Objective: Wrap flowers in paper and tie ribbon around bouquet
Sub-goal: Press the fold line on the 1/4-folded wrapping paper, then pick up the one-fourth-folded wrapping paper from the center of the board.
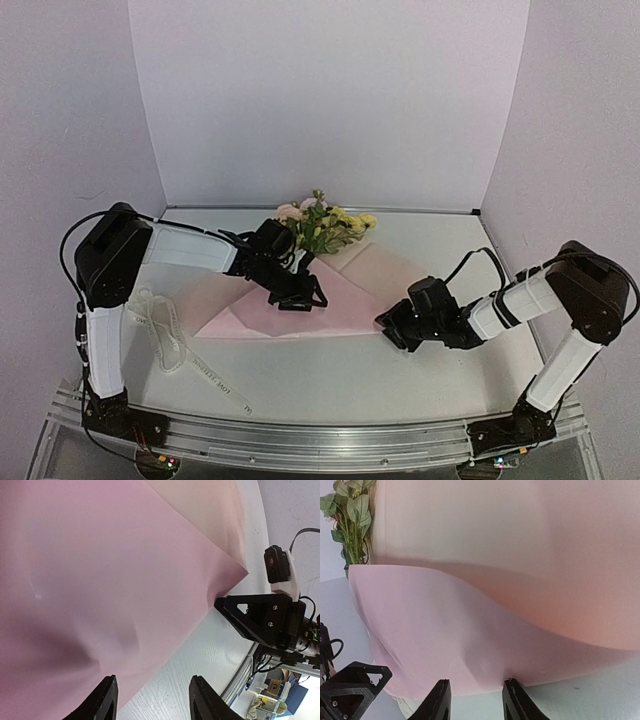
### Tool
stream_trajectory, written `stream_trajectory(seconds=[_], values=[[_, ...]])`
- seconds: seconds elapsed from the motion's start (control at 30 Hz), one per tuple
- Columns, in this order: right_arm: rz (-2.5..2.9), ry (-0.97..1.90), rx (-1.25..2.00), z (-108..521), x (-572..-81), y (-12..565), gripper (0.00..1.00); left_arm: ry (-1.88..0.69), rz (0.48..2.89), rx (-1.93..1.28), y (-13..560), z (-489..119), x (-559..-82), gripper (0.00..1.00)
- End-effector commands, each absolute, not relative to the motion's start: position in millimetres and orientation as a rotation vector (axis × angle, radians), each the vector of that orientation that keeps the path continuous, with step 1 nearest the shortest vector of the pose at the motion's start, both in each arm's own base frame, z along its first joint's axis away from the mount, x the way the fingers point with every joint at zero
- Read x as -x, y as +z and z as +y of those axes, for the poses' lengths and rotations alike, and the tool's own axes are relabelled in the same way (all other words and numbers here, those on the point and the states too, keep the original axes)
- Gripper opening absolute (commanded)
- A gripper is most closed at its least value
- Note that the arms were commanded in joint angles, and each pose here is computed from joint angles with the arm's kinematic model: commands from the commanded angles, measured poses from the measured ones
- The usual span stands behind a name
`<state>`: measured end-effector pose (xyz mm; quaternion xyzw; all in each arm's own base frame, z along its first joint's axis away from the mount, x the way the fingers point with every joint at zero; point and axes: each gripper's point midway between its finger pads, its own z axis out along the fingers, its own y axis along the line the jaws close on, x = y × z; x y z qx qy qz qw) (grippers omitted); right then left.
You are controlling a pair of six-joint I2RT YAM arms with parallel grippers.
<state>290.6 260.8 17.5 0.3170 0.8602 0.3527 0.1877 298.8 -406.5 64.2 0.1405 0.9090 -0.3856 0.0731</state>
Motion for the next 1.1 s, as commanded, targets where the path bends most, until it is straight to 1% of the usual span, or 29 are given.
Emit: stream_trajectory(seconds=[0.0,0.07,0.2,0.3,0.4,0.5,0.73,0.87,1.07], values=[[2.359,0.949,-0.961,239.8,-288.3,18.8,0.4,-1.161,2.703,-0.486,61.5,-418.1,-311.2,0.5],[2.338,0.933,-0.972,229.6,-283.4,20.4,0.46,-1.16,2.707,-0.492,58.0,-420.4,-313.6,0.5],[2.324,0.861,-0.997,205.2,-274.8,14.2,0.53,-1.162,2.709,-0.496,55.1,-422.4,-315.0,0.5],[2.322,0.814,-0.994,193.5,-274.2,10.3,0.56,-1.159,2.711,-0.497,54.2,-421.5,-314.8,0.5],[2.327,0.784,-0.993,187.4,-279.8,6.2,0.55,-1.155,2.717,-0.497,52.0,-420.7,-313.9,0.5],[2.33,0.758,-0.985,184.4,-287.4,3.2,0.48,-1.151,2.72,-0.495,50.5,-419.7,-313.5,0.5],[2.306,0.712,-0.929,179.9,-303.1,6.9,0.39,-1.154,2.715,-0.507,52.0,-420.7,-313.5,0.5],[2.295,0.714,-0.906,182.8,-308.4,11.5,0.31,-1.152,2.716,-0.513,51.5,-421.6,-314.3,0.5],[2.264,0.73,-0.836,185.8,-314.4,28.9,0.11,-1.157,2.714,-0.513,51.3,-424.0,-316.4,0.5]])
